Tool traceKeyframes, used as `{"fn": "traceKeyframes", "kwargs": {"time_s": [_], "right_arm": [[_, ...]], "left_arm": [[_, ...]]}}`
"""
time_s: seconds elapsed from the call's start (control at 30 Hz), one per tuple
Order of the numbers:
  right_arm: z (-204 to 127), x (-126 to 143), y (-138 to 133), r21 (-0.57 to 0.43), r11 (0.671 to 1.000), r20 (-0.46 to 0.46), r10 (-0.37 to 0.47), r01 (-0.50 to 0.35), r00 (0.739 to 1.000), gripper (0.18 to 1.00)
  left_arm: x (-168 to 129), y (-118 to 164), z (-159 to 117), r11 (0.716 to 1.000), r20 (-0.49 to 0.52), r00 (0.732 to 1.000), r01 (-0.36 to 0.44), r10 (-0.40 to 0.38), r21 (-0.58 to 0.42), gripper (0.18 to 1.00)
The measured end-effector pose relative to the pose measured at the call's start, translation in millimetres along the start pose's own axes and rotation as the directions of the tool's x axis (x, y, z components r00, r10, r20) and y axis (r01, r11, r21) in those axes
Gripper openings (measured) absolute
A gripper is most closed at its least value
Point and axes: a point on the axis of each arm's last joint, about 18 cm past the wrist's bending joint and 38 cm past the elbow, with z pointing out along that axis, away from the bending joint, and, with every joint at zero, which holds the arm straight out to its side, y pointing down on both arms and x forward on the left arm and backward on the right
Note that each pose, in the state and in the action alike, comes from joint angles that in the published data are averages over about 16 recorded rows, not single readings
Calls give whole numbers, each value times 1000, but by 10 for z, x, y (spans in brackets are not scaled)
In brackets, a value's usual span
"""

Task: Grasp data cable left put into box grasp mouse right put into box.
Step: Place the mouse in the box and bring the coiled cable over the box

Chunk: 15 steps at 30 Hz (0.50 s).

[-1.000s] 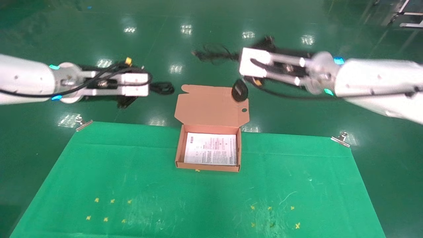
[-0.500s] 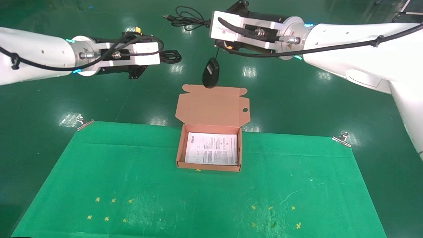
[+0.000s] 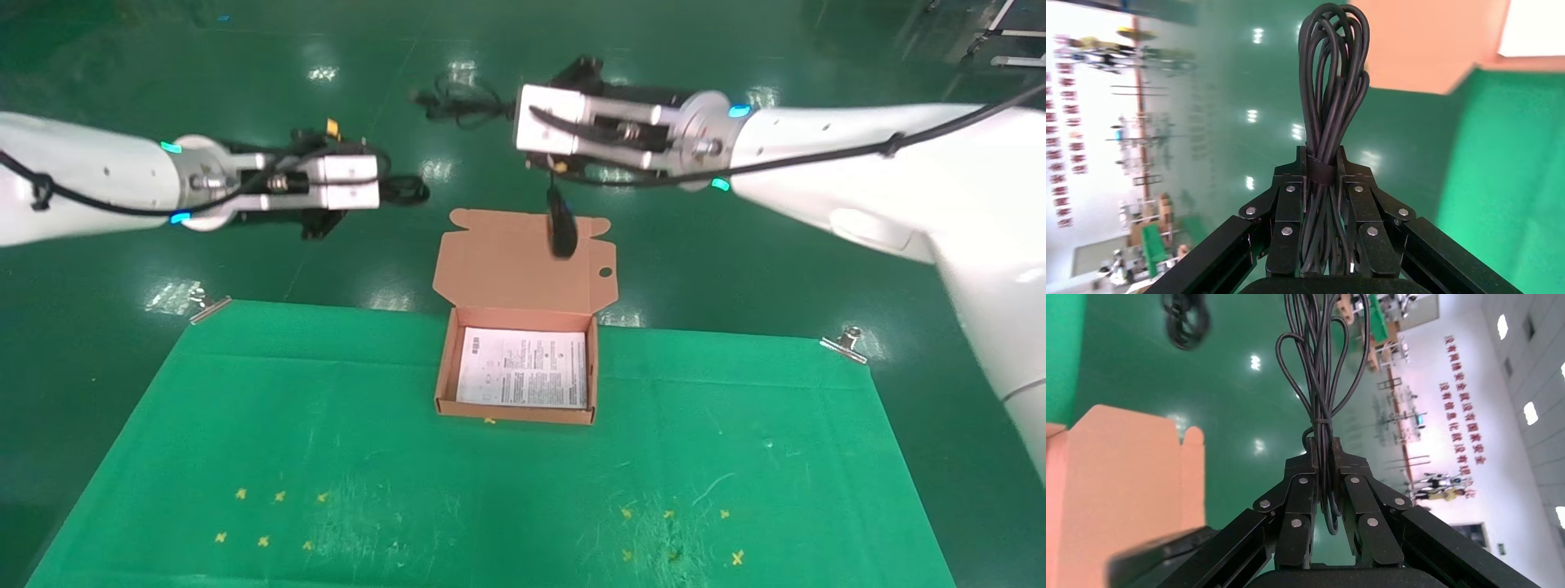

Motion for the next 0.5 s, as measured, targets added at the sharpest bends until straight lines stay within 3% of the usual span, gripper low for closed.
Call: {"fn": "traceKeyframes", "kwargs": {"time_s": [0.5], "right_arm": [[269, -629, 11, -15, 997, 131, 70, -69, 989, 213]], "left_arm": [[475, 383, 66, 991, -132, 990, 28, -46, -132, 262]]}}
